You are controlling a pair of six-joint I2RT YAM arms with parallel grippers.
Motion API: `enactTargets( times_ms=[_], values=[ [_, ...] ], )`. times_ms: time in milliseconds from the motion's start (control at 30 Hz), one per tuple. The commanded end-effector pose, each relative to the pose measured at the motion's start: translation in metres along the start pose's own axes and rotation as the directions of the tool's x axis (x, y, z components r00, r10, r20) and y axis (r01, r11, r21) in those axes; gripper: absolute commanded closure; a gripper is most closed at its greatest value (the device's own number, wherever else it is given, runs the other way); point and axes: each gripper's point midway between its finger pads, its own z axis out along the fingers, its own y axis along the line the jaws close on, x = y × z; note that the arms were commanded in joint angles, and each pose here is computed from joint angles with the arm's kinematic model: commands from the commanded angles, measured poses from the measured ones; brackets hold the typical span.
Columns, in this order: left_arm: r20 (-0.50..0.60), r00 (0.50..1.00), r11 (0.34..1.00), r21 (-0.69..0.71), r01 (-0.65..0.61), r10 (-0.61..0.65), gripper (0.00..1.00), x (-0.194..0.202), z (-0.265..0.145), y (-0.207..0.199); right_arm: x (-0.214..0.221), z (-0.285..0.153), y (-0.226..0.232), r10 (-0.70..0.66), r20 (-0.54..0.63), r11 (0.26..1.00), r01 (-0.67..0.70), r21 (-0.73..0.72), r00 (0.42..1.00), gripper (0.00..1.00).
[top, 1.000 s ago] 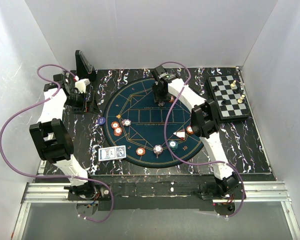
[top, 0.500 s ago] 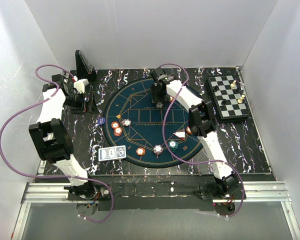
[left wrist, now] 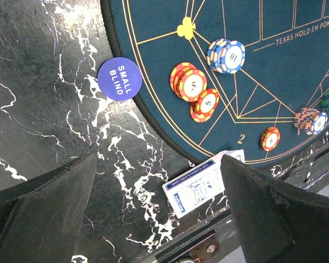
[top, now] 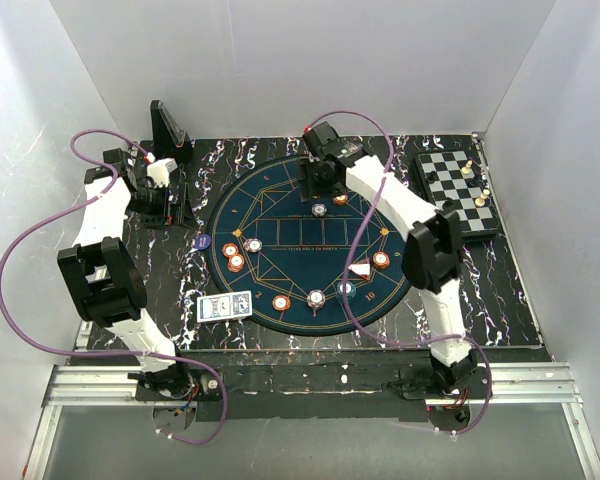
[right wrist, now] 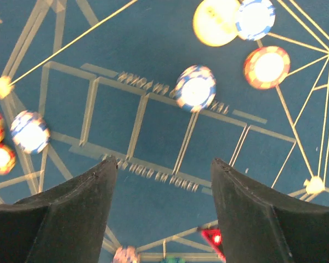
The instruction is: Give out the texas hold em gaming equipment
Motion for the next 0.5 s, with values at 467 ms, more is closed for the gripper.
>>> enactTargets(
  times_ms=[467],
  values=[
    [0.077,0.996,0.999,-0.007,-0.052,0.052,0.02,-0.005,-0.028,-0.020,0.206,-0.087,0.085,-0.273,-0.179,0.958,0.250,-0.140,0.945,0.11]
  ],
)
